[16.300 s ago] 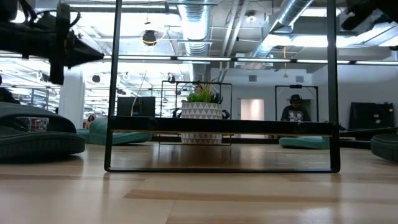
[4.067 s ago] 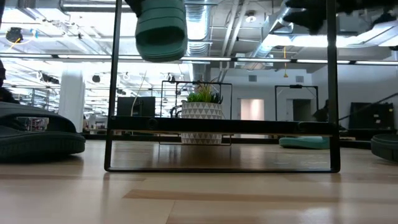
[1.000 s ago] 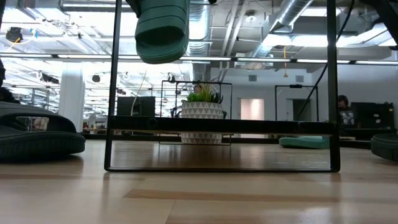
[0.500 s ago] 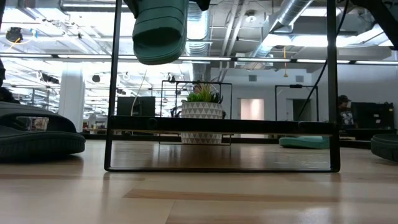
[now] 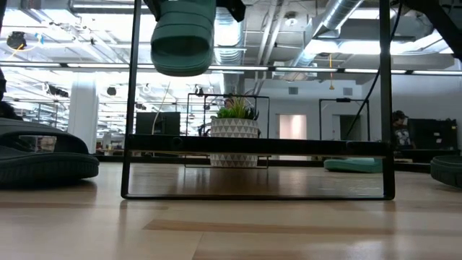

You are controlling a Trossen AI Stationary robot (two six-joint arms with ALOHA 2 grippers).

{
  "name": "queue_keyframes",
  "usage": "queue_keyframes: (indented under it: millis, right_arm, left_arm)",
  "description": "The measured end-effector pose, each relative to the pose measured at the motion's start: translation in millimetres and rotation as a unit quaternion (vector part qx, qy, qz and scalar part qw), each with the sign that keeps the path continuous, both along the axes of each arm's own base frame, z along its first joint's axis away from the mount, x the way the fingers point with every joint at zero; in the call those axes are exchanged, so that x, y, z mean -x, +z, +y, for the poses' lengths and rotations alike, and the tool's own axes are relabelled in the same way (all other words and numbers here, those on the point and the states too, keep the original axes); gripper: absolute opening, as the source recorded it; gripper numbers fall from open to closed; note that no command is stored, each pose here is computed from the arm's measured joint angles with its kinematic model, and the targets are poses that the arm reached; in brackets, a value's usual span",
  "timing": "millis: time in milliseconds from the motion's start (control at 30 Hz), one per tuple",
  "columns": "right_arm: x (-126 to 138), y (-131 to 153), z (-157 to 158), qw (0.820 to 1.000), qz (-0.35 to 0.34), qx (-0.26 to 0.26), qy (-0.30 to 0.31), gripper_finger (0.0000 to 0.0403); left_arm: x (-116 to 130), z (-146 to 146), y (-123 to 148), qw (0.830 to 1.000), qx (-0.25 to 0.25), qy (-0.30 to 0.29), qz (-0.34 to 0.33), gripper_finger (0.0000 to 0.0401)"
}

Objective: Pick and place slides into the shelf
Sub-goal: Put the left blue slides on the shelf

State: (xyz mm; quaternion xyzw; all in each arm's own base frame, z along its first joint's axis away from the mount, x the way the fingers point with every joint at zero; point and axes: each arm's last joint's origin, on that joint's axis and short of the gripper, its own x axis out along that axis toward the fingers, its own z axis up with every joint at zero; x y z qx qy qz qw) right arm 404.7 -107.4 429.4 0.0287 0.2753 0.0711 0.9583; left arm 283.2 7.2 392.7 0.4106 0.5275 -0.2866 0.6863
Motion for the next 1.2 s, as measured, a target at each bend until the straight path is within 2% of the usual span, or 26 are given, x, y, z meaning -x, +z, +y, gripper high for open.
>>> queue_keyframes:
  millis: [33, 233, 467, 767, 967, 1200]
  right_arm:
    - [0.6, 0.4, -1.2, 1.000, -0.001, 0.001, 0.000, 0.0041]
    - [0.5, 0.9, -1.4, 1.000, -0.003, 0.002, -0.002, 0.0041]
    - [1.5, 0.0, -1.3, 1.000, 0.005, 0.008, -0.005, 0.0040]
    - [2.4, -0.7, -1.8, 1.000, 0.010, 0.014, -0.010, 0.0040]
    - [2.5, -1.8, -0.9, 1.000, 0.015, 0.015, -0.009, 0.0040]
    - [2.2, -1.4, -2.0, 0.999, 0.015, 0.021, -0.019, 0.0040]
  left_arm:
    - [-0.3, 0.0, 0.2, 1.000, -0.001, 0.000, -0.002, 0.0000]
    - [-0.3, 0.5, 0.3, 1.000, -0.008, 0.002, -0.002, 0.0000]
    - [-2.2, 0.8, 0.9, 0.999, -0.011, 0.034, -0.014, 0.0011]
    - [-1.7, 0.8, 4.6, 0.995, 0.007, 0.092, -0.036, 0.0053]
    - [3.9, 1.0, 21.5, 0.989, 0.023, 0.129, -0.072, 0.0098]
    - [8.3, -1.0, 32.1, 0.985, -0.020, 0.144, -0.088, 0.0160]
